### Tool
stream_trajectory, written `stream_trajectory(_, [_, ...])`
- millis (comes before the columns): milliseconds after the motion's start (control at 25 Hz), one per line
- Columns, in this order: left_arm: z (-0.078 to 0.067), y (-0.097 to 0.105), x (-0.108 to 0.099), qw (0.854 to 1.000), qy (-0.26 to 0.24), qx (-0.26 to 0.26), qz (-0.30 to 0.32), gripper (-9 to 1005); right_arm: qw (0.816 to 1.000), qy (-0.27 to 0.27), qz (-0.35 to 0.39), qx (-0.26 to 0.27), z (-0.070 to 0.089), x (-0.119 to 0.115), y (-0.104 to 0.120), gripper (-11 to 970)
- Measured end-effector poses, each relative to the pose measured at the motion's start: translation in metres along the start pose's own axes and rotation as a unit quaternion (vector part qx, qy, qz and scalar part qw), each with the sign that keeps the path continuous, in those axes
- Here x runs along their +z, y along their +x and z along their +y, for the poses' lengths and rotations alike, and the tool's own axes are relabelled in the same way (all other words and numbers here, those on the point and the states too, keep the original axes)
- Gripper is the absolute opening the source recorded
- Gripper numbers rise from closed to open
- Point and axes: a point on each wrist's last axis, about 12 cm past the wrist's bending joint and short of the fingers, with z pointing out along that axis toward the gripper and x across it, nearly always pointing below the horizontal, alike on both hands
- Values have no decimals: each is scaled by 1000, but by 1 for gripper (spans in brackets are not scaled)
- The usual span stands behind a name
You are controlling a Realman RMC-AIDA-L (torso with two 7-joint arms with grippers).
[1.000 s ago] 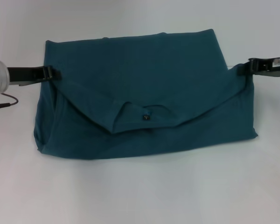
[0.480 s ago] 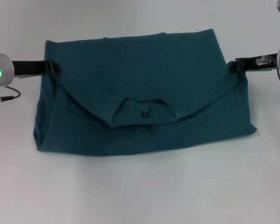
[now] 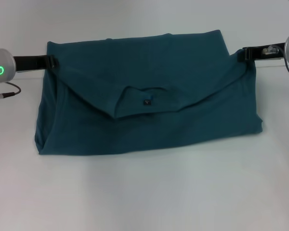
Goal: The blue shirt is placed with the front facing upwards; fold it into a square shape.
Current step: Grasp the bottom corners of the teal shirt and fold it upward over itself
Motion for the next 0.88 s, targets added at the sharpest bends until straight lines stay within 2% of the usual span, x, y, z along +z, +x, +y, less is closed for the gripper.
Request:
stream_trajectory(240, [-7,2,6,1000,0,18,7,25,1000,13,7,-15,3,7,3,53])
stream_trajectory(600, [-23,16,20,997,-9,68,26,25,996,38,34,-77,14,18,15,54])
stream_trajectory(760, [-23,17,21,998,-12,62,26,45,993,49,34,-101,19,21,13,55])
stream_trajectory(880, [-18,17,19,998,-18,44,29,71,990,58,34,-125,23,22,7,55])
